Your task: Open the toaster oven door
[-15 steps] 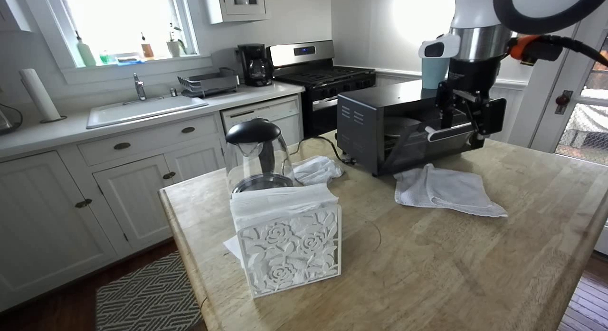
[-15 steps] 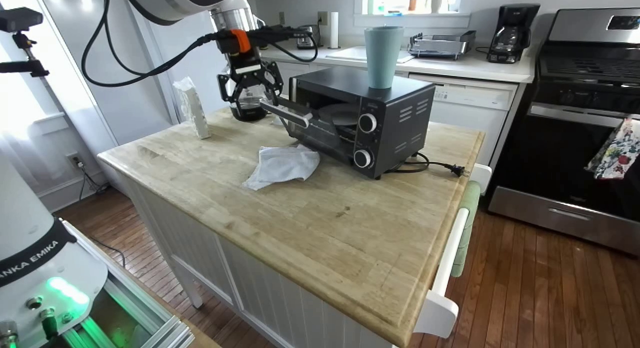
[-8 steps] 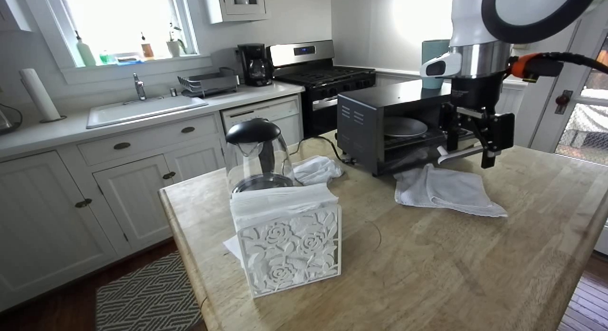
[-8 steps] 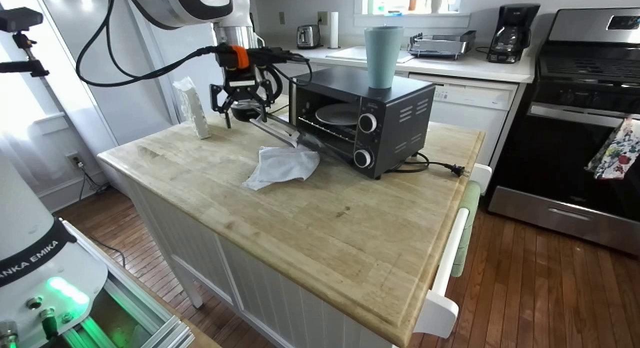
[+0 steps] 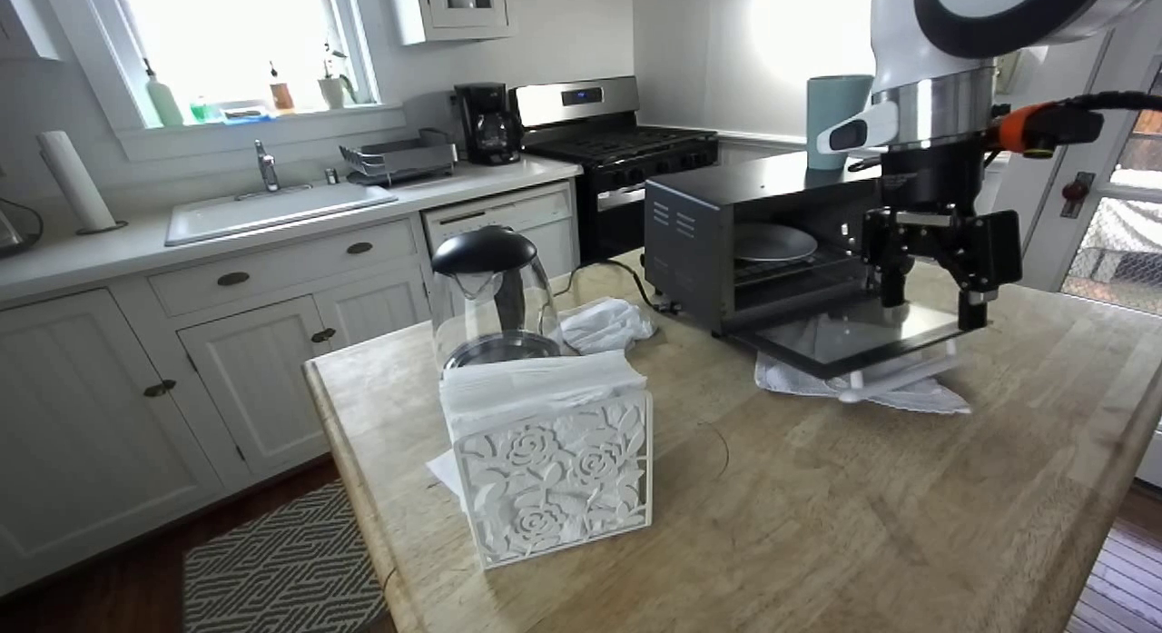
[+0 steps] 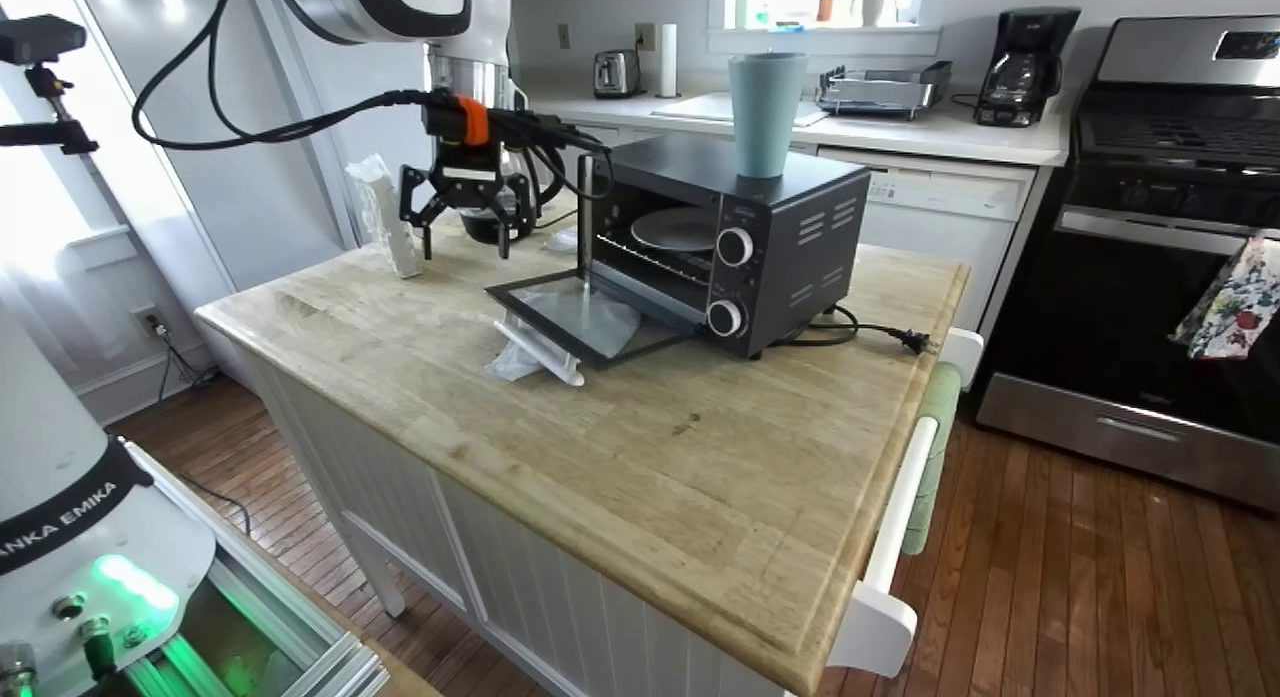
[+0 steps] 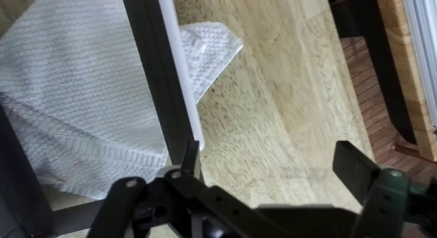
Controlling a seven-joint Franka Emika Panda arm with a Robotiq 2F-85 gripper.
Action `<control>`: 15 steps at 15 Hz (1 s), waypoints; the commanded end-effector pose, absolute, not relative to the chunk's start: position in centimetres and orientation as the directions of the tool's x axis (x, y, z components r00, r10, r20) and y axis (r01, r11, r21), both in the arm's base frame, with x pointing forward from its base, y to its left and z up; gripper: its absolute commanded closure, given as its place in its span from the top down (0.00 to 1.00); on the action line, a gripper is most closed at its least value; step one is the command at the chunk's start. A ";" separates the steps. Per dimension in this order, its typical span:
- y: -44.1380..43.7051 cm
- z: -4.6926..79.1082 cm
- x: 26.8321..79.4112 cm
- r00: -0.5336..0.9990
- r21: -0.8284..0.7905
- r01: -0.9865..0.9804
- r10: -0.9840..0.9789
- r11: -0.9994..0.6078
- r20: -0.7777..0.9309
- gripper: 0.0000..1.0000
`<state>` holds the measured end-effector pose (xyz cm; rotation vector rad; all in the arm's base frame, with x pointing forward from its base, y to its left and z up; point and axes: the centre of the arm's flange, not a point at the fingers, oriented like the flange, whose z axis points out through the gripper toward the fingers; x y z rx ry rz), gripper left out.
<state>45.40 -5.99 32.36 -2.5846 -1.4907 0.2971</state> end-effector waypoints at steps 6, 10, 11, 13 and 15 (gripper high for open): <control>-10.9 35.2 43.5 0.733 -0.288 0.618 0.669 -0.732 -0.125 1.00; -14.1 38.0 40.7 0.856 -0.253 0.461 0.501 -0.851 -0.125 1.00; -14.9 38.9 39.7 0.883 -0.247 0.418 0.455 -0.874 -0.116 1.00; -16.1 40.4 38.2 0.926 -0.230 0.331 0.362 -0.915 -0.107 1.00; -16.9 41.7 36.6 0.961 -0.206 0.239 0.262 -0.949 -0.090 1.00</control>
